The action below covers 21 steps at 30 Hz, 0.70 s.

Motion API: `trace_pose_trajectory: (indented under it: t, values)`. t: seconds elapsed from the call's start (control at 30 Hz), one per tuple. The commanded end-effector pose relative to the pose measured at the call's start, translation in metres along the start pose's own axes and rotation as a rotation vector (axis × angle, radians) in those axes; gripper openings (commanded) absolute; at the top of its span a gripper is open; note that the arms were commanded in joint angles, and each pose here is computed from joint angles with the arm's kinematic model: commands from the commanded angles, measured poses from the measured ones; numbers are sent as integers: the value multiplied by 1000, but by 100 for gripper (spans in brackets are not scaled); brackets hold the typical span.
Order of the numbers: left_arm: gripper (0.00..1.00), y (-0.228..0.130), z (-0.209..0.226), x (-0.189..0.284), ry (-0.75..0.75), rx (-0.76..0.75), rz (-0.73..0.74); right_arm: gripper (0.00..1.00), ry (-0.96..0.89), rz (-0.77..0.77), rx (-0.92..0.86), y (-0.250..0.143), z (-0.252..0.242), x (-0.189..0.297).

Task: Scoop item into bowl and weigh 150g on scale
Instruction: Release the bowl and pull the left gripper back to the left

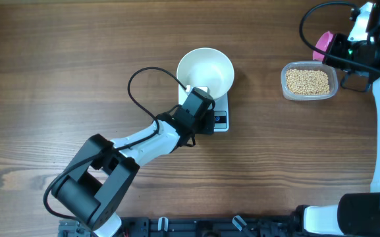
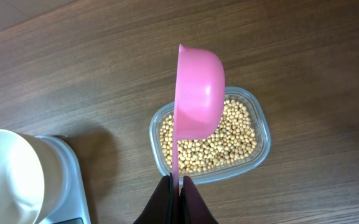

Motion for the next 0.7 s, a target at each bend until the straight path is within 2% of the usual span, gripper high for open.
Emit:
trace_pose_trajectory:
  t: [0.0, 0.13, 0.27, 0.43, 0.5, 0.63, 0.67]
  values:
    - [4, 0, 1, 14, 6, -4, -7, 4, 19, -11, -8, 3, 2, 5]
    - [4, 20, -10, 56, -49, 1, -99, 4, 19, -10, -8, 3, 2, 4]
    - [4, 39, -21, 118, -111, 38, -232, 4, 18, -8, -8, 2, 2, 4]
    - [4, 58, -22, 208, -166, 70, -479, 4, 14, 0, -6, 1, 1, 4]
    - [4, 62, -3, 241, -86, 115, -597, 4, 11, 8, -7, -1, 1, 5]
    - [4, 58, 63, 306, 219, 323, -834, 4, 2, 34, 21, -6, -1, 5]
    - [7, 54, 74, 316, 268, 353, -863, 4, 0, 37, 29, -6, -1, 5]
Point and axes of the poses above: each gripper's point midway between its finger pads, its own x axis back along the fingers, its own z axis along the line the jaws close on, y = z × x, the point moved 6 cm from there along x, back along the fingers, and after that the axes turned 13 degrees about -x, right-handed, at the moved point
